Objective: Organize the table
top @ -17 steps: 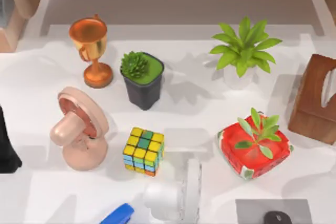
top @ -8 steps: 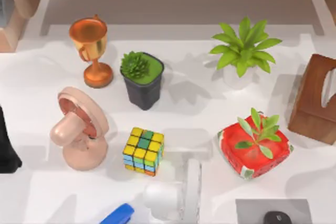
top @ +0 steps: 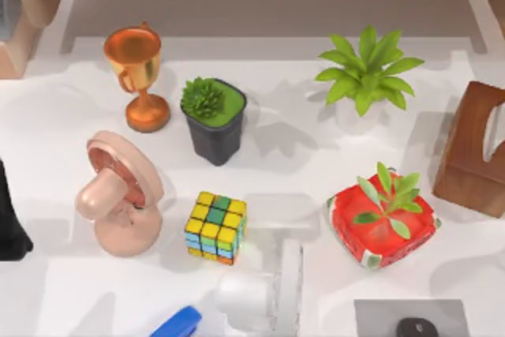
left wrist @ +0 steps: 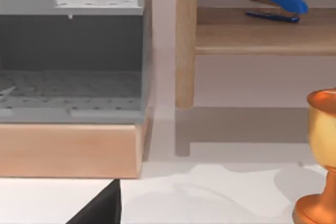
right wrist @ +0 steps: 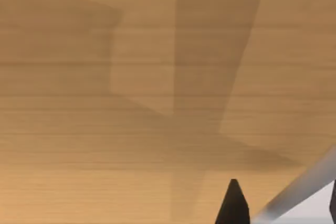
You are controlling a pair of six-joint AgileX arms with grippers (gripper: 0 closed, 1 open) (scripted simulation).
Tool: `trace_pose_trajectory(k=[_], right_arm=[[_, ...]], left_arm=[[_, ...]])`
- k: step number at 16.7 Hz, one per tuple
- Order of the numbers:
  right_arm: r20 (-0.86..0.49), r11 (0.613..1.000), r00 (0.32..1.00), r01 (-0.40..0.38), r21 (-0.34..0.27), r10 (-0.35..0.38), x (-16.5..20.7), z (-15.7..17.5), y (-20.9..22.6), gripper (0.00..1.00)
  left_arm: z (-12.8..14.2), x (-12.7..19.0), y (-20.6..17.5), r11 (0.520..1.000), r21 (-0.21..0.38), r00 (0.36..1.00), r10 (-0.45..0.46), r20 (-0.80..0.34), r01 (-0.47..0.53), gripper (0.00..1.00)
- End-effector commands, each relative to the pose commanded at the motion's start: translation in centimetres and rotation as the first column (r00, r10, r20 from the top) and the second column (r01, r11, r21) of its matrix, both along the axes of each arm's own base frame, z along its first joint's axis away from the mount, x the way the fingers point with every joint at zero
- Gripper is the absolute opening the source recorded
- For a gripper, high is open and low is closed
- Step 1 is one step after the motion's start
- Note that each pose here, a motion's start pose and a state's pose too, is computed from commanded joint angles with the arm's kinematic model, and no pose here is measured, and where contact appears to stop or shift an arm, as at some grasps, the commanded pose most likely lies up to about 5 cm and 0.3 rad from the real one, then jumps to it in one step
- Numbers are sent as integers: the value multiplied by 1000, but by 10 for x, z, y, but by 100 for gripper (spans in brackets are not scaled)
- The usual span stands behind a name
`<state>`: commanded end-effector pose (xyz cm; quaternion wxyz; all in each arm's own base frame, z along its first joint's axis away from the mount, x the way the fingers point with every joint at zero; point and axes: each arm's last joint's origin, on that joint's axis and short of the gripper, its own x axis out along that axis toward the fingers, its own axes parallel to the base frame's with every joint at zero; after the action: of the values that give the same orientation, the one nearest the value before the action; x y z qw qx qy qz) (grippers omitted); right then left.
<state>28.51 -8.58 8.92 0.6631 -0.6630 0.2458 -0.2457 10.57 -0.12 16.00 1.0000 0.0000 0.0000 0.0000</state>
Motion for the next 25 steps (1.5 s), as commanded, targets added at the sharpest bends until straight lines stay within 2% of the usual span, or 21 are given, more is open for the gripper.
trace_pose_trajectory(k=[2,3,12,17,21,25], right_arm=[[0,1000,1000,0,0,0,0,0,0,2],[0,1000,1000,0,0,0,0,0,0,0],[2,1000,1000,0,3,0,0,0,0,0],[91,1000,996,12,-21,-10,32,21,-4,0],[38,1000,999,3,-7,-2,59,9,-1,0],[-3,1000,1000,-1,4,1,63,-1,0,0]], left_arm=[[0,0,0,1000,0,1000,0,0,0,100],[0,0,0,1000,0,1000,0,0,0,100],[0,0,0,1000,0,1000,0,0,0,100],[0,0,0,1000,0,1000,0,0,0,100],[0,0,0,1000,0,1000,0,0,0,100],[0,0,0,1000,0,1000,0,0,0,100]])
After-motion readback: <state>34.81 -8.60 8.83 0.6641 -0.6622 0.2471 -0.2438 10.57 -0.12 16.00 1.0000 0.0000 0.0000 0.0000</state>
